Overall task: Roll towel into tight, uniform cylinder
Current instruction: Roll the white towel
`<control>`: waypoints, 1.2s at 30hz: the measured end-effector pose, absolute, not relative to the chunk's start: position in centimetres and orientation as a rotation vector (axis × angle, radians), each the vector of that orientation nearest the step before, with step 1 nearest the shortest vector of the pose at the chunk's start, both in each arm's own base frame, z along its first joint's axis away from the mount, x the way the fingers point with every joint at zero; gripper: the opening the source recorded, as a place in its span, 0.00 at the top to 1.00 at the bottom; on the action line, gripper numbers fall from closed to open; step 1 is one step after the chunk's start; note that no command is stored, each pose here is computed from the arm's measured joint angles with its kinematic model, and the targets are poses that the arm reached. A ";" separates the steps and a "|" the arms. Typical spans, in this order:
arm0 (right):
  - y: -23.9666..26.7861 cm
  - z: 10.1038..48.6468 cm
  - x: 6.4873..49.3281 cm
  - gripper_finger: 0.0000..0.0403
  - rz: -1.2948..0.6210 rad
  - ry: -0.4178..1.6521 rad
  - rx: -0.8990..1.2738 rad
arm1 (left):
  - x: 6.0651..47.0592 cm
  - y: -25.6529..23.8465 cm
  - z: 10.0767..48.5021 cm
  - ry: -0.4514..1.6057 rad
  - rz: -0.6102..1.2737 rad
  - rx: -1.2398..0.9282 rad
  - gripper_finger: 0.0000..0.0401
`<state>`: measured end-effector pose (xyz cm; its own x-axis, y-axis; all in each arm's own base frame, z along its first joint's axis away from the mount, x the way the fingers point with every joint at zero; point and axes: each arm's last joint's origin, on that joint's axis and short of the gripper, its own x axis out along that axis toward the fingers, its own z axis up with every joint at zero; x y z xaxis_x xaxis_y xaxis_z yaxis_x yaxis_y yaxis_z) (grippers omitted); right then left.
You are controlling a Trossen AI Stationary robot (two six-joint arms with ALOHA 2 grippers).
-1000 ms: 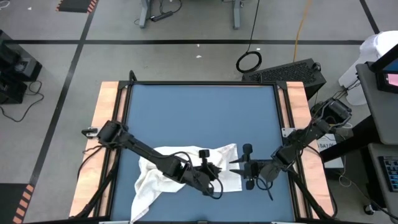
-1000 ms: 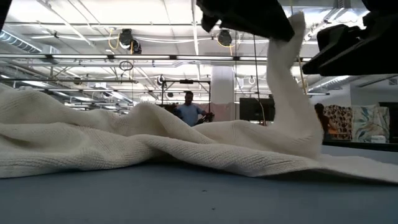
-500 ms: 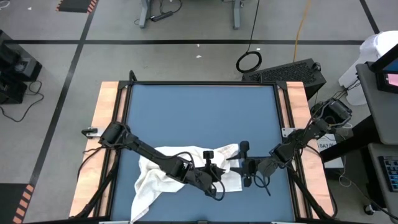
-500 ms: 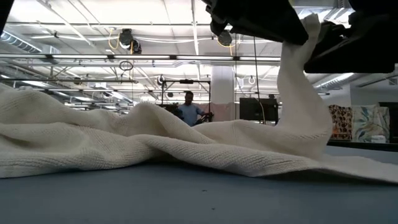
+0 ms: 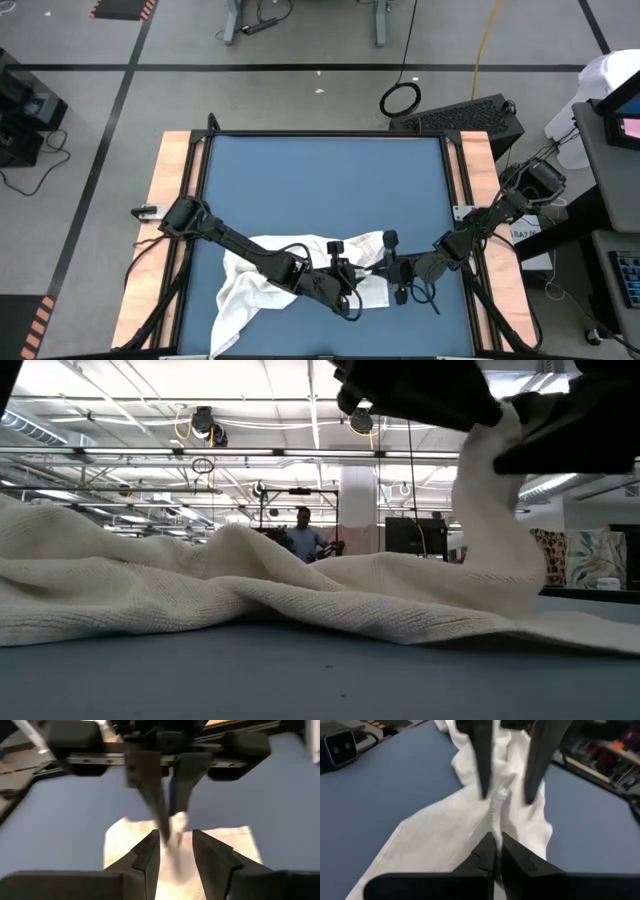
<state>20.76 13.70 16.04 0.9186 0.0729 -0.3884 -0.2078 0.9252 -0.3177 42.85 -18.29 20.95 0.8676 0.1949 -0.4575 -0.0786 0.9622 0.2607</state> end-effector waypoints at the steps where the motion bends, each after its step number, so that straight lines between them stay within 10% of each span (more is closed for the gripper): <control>1: 13.7 15.9 20.6 0.97 0.145 0.397 -0.356 | 42.6 -18.5 20.9 0.511 0.168 0.257 0.69; 21: 15.5 14.5 18.1 0.99 0.192 0.532 -0.312 | 32.4 -15.6 17.4 1.257 0.618 0.132 0.69; 36: 15.5 13.8 17.2 0.99 0.192 0.622 -0.303 | 32.4 -13.2 14.2 1.260 0.582 0.194 0.78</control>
<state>17.21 15.53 13.77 0.7972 0.0856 -0.5976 -0.2661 0.9384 -0.2206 32.37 -13.18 14.24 0.1844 0.5129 -0.8384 -0.3062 0.8406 0.4469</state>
